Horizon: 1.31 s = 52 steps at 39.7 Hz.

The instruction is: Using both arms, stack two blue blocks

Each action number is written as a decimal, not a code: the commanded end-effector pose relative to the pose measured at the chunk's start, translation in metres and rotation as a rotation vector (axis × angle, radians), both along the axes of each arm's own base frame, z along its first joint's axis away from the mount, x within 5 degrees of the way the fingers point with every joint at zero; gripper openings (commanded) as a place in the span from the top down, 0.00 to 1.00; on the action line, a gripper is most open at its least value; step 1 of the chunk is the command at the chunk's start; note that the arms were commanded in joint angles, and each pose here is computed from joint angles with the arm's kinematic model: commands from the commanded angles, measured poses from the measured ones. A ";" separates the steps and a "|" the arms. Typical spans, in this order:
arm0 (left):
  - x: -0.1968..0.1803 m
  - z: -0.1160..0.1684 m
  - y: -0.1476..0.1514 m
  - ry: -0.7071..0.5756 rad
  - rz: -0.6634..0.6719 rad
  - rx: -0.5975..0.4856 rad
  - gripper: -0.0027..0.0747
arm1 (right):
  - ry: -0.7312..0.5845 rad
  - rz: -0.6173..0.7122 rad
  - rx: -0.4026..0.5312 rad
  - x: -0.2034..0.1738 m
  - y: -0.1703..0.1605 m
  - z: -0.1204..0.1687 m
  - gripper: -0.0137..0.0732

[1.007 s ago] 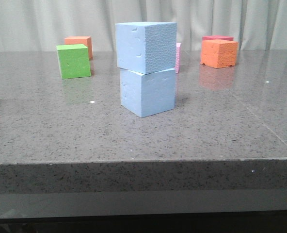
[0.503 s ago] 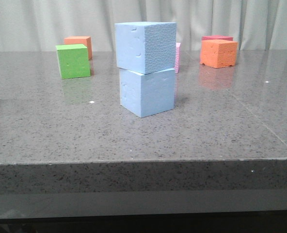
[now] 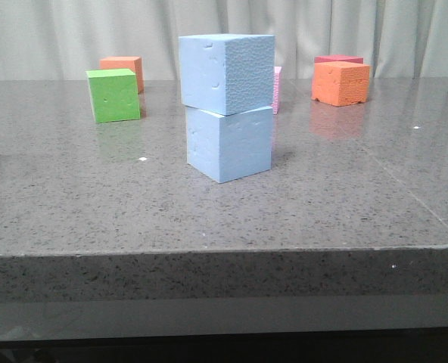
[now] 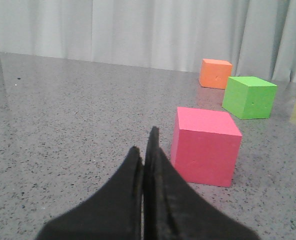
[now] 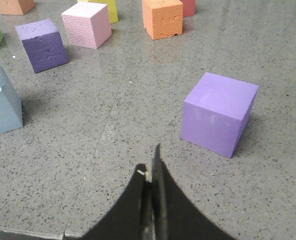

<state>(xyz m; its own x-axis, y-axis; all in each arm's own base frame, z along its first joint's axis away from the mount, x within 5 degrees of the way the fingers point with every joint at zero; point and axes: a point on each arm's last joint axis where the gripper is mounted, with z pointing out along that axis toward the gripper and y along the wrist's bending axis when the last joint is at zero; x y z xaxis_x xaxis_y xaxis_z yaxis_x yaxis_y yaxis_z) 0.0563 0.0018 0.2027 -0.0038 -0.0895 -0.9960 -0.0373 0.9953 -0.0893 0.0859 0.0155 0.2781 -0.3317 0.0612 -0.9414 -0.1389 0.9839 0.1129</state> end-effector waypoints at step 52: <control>-0.002 0.008 0.001 -0.099 0.006 -0.011 0.99 | -0.335 -0.091 -0.111 -0.027 -0.012 -0.068 0.89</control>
